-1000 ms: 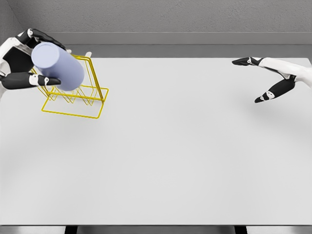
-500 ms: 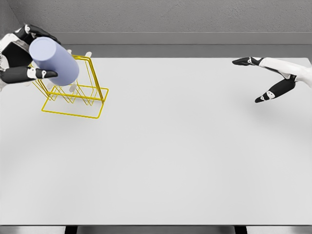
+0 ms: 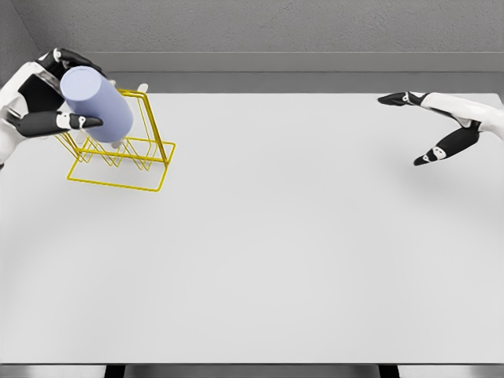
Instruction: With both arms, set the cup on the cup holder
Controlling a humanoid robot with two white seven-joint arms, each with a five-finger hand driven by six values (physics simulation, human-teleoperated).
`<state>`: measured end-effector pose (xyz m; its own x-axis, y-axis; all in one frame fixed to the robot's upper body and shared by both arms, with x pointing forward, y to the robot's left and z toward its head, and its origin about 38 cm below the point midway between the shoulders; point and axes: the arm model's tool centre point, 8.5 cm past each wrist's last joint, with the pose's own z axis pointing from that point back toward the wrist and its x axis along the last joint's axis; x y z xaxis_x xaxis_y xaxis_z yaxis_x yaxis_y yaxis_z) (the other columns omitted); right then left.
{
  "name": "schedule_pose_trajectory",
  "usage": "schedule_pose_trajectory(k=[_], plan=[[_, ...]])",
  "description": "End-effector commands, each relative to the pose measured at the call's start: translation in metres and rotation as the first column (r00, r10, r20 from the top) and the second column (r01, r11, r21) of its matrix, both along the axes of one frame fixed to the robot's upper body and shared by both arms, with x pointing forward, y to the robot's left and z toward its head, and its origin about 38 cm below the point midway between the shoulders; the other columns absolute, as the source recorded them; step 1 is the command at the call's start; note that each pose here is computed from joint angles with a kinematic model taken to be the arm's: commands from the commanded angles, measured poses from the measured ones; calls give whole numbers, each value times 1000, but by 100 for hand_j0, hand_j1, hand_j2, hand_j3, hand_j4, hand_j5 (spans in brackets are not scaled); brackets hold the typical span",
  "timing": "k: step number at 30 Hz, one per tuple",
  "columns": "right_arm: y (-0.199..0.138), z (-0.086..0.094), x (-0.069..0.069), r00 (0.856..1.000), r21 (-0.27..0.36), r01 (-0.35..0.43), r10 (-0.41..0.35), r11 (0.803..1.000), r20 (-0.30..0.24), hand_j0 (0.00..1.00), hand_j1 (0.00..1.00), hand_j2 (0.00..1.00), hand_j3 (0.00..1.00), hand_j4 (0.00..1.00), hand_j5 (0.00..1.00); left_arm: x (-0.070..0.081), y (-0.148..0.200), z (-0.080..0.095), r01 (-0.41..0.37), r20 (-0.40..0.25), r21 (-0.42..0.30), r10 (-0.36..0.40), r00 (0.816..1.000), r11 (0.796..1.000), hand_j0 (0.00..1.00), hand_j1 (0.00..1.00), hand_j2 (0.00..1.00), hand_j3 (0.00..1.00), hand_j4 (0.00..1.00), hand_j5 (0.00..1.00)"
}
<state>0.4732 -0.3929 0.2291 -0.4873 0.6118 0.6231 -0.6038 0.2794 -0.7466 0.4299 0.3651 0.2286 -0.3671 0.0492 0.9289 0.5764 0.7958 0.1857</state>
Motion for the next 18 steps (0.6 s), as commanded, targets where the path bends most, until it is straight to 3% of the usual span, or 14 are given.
schedule_pose_trajectory(k=[1,14,15,18], plan=[[-3,0,1,1000,6,13,-13,1000,-2,100,100,100,100,100,100,1,2,-2,-4,-8,-6,4,1000,1000,42,42,42,42,42,42],[-3,0,1,1000,7,12,-12,1000,-2,100,100,100,100,100,100,-1,-8,-15,12,-23,6,-12,1000,1000,46,46,46,46,46,46],[-3,0,1,1000,7,12,-12,1000,-2,100,100,100,100,100,100,-1,-7,-14,13,-21,10,-13,1000,1000,52,52,52,52,52,52],[-2,0,1,1000,8,10,-10,1000,-2,100,100,100,100,100,100,-1,-2,-13,5,-24,19,-5,1000,1000,89,89,89,89,89,89]])
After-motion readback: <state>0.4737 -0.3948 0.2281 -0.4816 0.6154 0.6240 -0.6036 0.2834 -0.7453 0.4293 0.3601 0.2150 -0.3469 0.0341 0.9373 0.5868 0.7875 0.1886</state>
